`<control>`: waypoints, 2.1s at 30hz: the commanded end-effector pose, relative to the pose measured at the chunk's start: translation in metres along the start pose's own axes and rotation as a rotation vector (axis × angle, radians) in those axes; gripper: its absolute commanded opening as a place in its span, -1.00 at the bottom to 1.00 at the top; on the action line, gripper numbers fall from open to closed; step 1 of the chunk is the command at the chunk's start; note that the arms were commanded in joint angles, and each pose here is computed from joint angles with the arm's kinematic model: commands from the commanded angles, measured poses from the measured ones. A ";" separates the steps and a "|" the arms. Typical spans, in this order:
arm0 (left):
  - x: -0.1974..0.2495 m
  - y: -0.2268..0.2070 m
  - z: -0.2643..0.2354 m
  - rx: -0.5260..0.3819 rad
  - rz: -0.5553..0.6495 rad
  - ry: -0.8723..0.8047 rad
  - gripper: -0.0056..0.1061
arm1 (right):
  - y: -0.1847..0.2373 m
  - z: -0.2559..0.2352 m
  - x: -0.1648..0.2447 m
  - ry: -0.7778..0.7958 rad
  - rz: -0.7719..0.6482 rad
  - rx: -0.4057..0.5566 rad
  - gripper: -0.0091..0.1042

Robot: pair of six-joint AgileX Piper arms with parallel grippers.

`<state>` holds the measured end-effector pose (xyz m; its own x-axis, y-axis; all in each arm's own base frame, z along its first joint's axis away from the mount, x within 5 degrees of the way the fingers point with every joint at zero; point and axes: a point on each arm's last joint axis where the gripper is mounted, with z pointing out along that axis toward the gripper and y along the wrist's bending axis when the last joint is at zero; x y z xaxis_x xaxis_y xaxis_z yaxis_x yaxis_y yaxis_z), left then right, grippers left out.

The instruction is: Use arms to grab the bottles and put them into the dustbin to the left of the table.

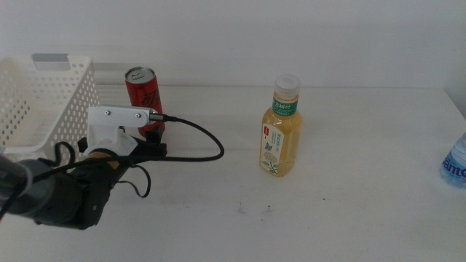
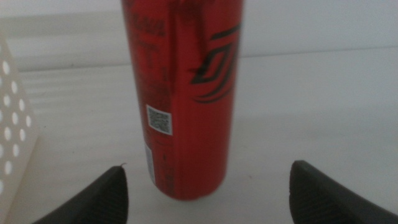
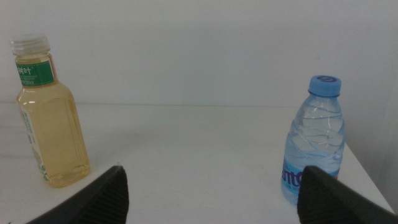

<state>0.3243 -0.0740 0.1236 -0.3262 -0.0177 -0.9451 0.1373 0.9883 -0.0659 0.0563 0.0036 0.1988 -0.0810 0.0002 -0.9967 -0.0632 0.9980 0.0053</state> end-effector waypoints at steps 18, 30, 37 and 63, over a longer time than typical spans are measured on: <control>0.001 0.001 0.070 -0.081 -0.002 -0.069 0.72 | 0.000 0.000 0.000 -0.012 -0.010 0.004 0.78; 0.006 0.003 0.093 -0.112 -0.012 -0.088 0.66 | 0.000 0.000 0.000 -0.012 -0.010 0.004 0.78; 0.008 0.005 0.095 -0.124 -0.012 -0.089 0.03 | 0.000 0.000 0.000 -0.012 -0.010 0.004 0.78; -0.142 -0.020 -0.076 0.144 -0.071 0.389 -0.88 | 0.000 0.000 0.000 -0.012 -0.010 0.004 0.78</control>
<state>0.2970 -0.0856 0.2696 -0.6607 0.0068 -0.7506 0.2257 0.9555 -0.1899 0.0563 0.0036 0.1988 -0.0810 0.0002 -0.9967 -0.0632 0.9980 0.0053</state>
